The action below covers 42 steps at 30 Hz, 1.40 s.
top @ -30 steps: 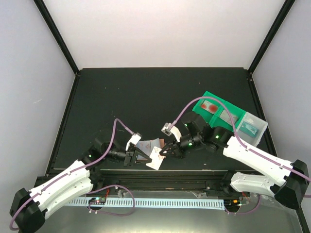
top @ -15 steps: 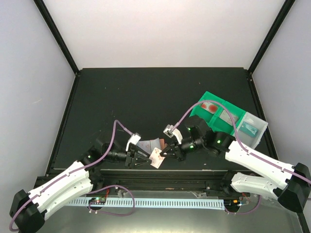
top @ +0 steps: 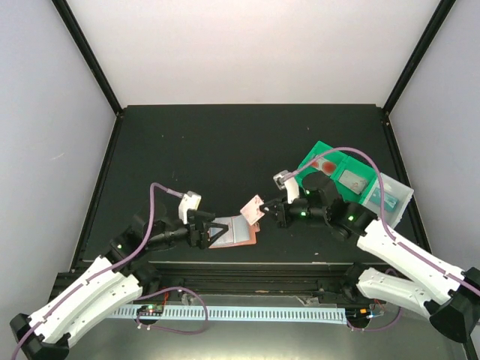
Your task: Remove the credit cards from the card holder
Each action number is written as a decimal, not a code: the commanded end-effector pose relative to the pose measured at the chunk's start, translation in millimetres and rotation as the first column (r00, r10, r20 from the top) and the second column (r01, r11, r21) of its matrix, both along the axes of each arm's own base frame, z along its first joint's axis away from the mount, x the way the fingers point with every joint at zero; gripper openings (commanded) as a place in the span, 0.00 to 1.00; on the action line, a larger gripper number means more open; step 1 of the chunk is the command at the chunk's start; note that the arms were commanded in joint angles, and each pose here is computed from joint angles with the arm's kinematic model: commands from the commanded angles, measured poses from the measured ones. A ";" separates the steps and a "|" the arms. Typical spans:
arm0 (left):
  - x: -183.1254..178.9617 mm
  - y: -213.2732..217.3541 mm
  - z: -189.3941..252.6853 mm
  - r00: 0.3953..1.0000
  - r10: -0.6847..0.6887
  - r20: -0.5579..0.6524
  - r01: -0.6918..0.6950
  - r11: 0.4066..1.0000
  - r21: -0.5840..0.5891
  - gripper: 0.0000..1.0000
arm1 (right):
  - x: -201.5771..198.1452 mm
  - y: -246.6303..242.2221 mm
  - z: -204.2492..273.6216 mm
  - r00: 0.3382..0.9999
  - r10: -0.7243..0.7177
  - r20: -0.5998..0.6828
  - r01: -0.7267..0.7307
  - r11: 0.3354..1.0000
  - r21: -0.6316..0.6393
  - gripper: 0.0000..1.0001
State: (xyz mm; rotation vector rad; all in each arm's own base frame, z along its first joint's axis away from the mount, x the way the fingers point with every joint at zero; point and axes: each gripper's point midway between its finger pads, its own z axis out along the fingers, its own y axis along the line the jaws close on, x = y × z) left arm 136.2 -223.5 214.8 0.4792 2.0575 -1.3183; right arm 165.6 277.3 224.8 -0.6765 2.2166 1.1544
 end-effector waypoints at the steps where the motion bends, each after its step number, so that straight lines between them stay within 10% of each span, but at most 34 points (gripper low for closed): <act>1: 18.7 23.0 0.4 0.984 0.165 0.066 -0.170 0.983 0.070 0.99 | 44.3 -30.3 16.6 0.963 -0.262 0.067 0.260 0.965 0.026 0.01; 25: 30.0 50.7 -1.6 0.944 0.309 0.118 -0.322 0.940 0.114 0.99 | 147.6 -250.0 31.3 0.337 -0.919 0.204 0.937 0.349 0.026 0.01; 42: 26.6 52.9 -0.2 0.943 0.317 0.102 -0.326 0.940 0.099 0.99 | 182.0 -313.9 -38.1 0.219 -0.970 0.105 0.975 0.212 -0.072 0.01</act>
